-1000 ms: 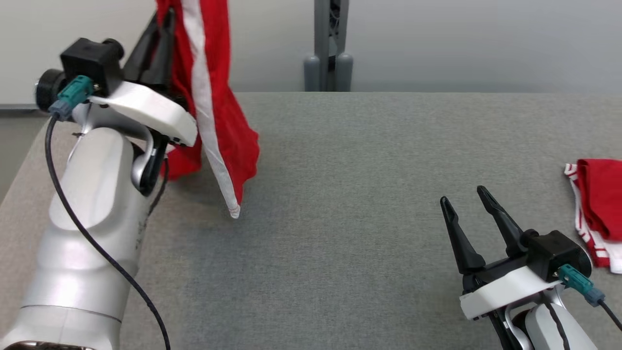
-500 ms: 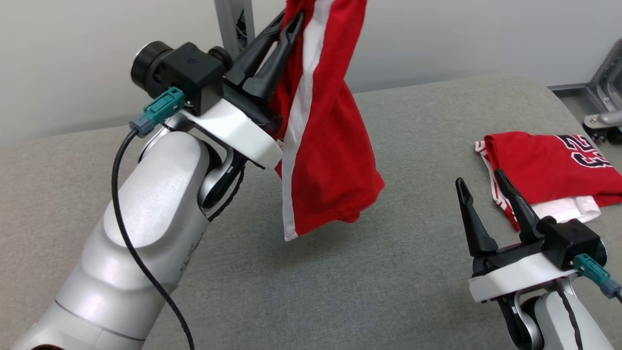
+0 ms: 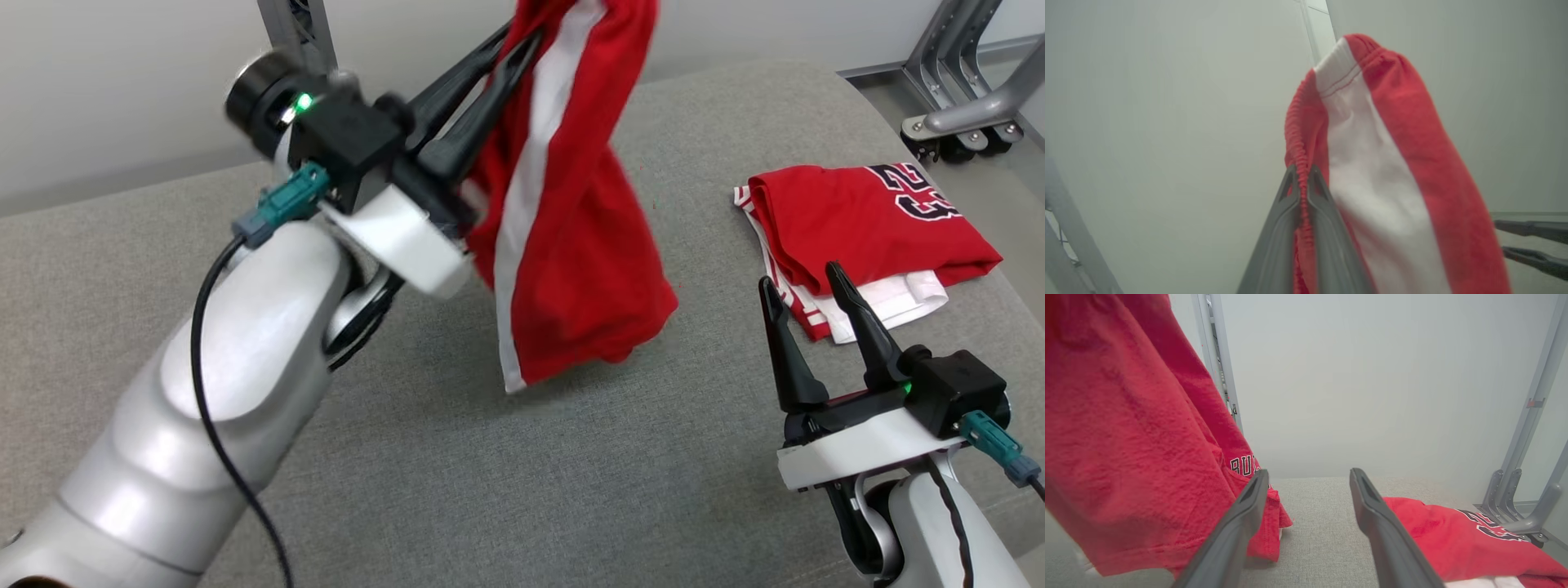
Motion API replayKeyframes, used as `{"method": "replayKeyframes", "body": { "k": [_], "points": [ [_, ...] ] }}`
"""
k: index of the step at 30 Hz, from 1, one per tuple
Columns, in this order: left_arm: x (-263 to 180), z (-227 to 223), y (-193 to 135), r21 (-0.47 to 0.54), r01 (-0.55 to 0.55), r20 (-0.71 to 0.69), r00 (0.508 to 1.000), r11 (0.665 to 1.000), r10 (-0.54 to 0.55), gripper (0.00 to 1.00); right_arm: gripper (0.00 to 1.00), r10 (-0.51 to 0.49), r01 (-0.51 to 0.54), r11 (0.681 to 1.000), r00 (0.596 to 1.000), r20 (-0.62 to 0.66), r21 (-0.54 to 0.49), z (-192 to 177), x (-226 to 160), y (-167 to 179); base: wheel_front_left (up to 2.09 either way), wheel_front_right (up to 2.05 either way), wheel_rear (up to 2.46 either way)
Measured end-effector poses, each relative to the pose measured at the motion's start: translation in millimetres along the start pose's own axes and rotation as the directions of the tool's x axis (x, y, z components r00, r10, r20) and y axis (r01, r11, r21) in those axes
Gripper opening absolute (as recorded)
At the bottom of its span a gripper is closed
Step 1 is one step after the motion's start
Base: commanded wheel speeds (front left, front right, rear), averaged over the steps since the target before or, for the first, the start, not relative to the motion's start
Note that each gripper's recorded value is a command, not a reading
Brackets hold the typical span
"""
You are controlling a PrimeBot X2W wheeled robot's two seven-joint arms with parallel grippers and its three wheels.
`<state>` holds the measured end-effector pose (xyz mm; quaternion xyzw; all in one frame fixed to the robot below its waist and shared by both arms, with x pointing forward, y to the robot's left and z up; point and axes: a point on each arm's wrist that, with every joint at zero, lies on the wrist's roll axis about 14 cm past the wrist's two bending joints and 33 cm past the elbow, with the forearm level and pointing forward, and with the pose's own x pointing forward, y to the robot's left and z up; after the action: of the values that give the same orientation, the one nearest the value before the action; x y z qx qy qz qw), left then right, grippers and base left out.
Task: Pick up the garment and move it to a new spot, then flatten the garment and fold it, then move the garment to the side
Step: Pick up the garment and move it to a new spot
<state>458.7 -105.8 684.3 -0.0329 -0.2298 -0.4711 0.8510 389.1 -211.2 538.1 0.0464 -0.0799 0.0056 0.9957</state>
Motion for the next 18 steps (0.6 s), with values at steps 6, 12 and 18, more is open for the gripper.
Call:
{"method": "replayKeyframes", "body": {
  "k": [6,12,18],
  "points": [
    [-58,-76,23,0.117,0.03,-0.263,0.965,0.993,0.002,0.0,1.0,0.021,-0.021,1.0,0.999,-0.024,0.003,-10,7,7,0.0,0.0,0.0],
    [-130,-127,52,0.211,0.064,-0.491,0.87,0.975,0.049,0.0,1.0,0.072,-0.071,0.997,0.996,-0.048,0.007,-21,18,21,0.0,0.0,0.0],
    [-183,-151,93,0.275,-0.013,-0.602,0.777,0.961,0.182,0.0,1.0,0.14,-0.139,0.99,0.988,-0.068,0.013,-31,29,42,0.0,0.0,0.0]
  ]
}}
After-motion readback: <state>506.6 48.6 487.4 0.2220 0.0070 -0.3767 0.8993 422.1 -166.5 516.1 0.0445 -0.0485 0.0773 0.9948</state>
